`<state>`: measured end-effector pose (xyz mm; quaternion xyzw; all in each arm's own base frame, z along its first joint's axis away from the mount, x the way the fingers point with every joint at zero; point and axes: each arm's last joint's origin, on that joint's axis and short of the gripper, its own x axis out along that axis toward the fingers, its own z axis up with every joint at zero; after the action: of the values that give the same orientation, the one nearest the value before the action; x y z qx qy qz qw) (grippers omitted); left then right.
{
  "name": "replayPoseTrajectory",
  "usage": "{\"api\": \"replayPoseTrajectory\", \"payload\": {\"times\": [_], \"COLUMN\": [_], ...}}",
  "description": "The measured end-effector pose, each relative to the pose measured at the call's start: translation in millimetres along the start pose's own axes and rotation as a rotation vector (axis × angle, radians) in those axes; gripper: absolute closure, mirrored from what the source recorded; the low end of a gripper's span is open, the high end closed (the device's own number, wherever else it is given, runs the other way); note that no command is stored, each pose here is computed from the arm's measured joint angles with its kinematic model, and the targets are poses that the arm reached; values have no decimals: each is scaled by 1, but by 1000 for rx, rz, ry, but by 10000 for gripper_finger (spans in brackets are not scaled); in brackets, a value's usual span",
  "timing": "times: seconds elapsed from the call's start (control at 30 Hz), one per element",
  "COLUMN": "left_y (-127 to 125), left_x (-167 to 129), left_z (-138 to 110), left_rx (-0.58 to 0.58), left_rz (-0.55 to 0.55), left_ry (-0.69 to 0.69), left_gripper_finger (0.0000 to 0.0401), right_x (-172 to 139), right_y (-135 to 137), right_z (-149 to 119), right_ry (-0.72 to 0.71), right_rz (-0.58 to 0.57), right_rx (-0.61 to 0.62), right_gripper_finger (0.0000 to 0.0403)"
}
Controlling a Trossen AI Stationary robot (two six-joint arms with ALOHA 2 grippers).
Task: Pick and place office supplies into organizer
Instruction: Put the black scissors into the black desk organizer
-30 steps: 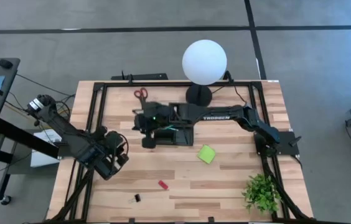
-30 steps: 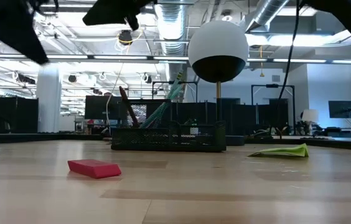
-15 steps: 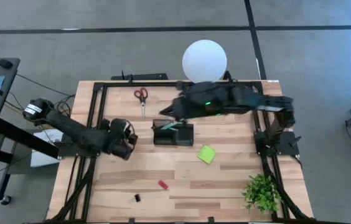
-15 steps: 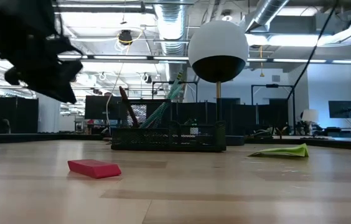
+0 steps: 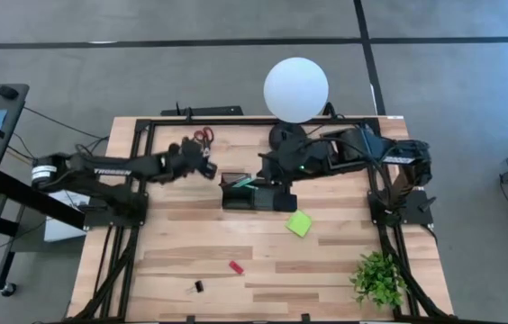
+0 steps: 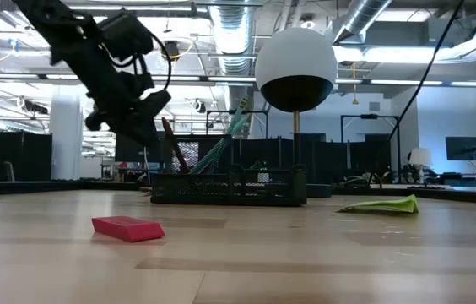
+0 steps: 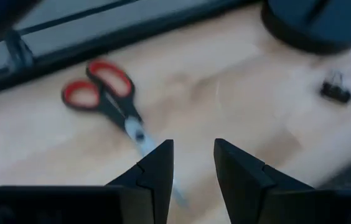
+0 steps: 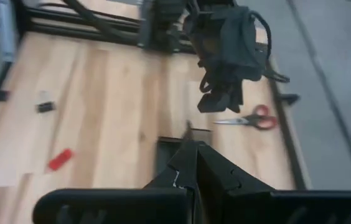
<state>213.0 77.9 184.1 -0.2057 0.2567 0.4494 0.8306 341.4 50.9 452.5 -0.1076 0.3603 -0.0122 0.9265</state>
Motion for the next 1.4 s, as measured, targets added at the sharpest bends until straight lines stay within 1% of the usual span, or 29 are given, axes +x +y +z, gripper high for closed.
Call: {"api": "replayPoseTrajectory", "payload": {"times": [0.1, 0.17, 0.27, 0.37, 0.5, 0.6, 0.63, 0.67, 0.73, 0.77, 0.8, 0.9, 0.93, 0.97, 1.0, 1.07, 1.13, 1.27, 1.33, 1.4], "left_y": [21, 34, 52, 61, 47, 30, 24, 18, 6, 1, -2, -7, -8, -10, -14, -24, -34, -54, -60, -65], "left_x": [13, 21, 31, 40, 38, 34, 32, 31, 26, 24, 22, 18, 17, 16, 15, 10, 4, -13, -19, -24], "left_z": [16, 22, 24, 23, 19, 20, 22, 23, 24, 22, 21, 19, 18, 17, 15, 14, 14, 14, 13, 9], "left_rx": [-24, -38, -70, -71, 16, 86, 112, 142, 232, 276, 311, 421, 468, 518, 566, 629, 672, 760, 778, 792], "left_rz": [-1, 20, 77, 79, 15, -56, -103, -181, -264, -280, -258, -126, -119, -148, -217, -402, -584, -879, -978, -1030], "left_ry": [-5, 3, 43, 85, 82, 19, -2, -21, -64, -81, -96, -153, -161, -160, -155, -171, -222, -352, -386, -386], "left_gripper_finger": [289, 289, 289, 289, 289, 289, 289, 289, 289, 289, 289, 289, 289, 289, 289, 289, 289, 289, 289, 289], "right_x": [-5, -11, -11, -8, -1, -2, -3, -3, -3, -3, -3, -3, -3, -3, -3, -3, -3, -3, -3, -3], "right_y": [1, 0, 0, 1, 2, 2, 2, 2, 2, 2, 2, 2, 3, 2, 2, 2, 2, 2, 2, 2], "right_z": [-1, -1, -2, -5, -7, -6, -6, -6, -6, -6, -6, -6, -6, -6, -6, -6, -6, -6, -6, -6], "right_ry": [2, -7, 7, 42, 79, 66, 65, 66, 67, 67, 67, 68, 69, 70, 70, 70, 70, 70, 70, 70], "right_rz": [-74, -104, -109, -106, -104, -107, -107, -107, -107, -107, -107, -104, -104, -104, -104, -103, -103, -103, -103, -102], "right_rx": [-8, -6, 7, 4, -6, -2, -2, -2, -2, -2, -2, -3, -4, -4, -4, -10, -10, -11, -11, -11], "right_gripper_finger": [403, 403, 403, 403, 403, 403, 403, 403, 403, 403, 403, 403, 403, 403, 403, 403, 403, 403, 403, 403]}}
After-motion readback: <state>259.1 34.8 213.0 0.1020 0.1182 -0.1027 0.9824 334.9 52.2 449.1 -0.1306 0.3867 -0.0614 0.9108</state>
